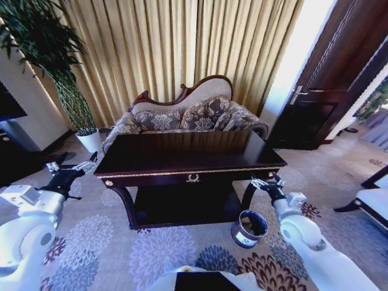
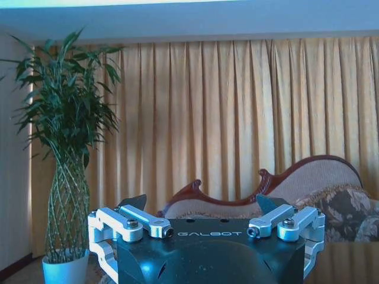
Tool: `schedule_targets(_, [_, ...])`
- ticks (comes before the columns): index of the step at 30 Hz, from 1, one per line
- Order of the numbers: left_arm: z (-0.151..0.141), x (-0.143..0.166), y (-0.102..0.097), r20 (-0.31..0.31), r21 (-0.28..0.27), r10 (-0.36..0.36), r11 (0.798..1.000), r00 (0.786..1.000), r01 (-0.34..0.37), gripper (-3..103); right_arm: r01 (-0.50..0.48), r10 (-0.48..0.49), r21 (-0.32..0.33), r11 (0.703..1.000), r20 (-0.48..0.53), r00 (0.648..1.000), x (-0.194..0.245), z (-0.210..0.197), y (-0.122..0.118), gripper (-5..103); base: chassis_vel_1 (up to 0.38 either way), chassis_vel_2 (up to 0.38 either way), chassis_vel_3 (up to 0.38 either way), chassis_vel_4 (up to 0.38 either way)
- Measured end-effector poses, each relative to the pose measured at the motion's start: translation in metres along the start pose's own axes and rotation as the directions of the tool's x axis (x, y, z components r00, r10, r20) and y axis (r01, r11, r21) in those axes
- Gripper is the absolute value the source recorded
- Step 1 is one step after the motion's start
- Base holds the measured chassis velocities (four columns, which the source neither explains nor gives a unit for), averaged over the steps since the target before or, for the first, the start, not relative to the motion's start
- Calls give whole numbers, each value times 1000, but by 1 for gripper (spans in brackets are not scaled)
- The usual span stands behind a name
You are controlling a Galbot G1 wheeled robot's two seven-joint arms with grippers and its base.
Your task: Move to the front of the table and place the trash on the table into the trash bin.
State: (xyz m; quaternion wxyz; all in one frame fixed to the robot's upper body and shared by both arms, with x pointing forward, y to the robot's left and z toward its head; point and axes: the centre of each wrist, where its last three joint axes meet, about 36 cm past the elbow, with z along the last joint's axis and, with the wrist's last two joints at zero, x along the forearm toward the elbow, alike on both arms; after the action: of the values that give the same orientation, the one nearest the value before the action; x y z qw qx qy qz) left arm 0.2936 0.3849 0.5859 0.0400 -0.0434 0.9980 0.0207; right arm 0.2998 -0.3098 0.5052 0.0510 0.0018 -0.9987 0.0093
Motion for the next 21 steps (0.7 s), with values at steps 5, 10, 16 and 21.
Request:
schedule_targets(5, [-4,1,2,9,0,0,1000,1000,0,100,86,-85,-10,996,40,996,35,-39,29,100,0,0,0,0])
schedule_targets(10, [-6,5,-1,13,4,8,1000,1000,-8,100,93,-93,-5,996,0,996,48,-46,33,100,0,0,0,0])
schedule_targets(16, [-15,18,-14,-2,22,44,999,999,-44,100,84,-84,-17,996,-12,996,48,-43,32,100,0,0,0,0])
schedule_targets(21, [-22,24,-22,-3,22,66,998,998,-66,100,74,-74,-25,997,-15,997,47,-42,31,100,10,-14,-11,7])
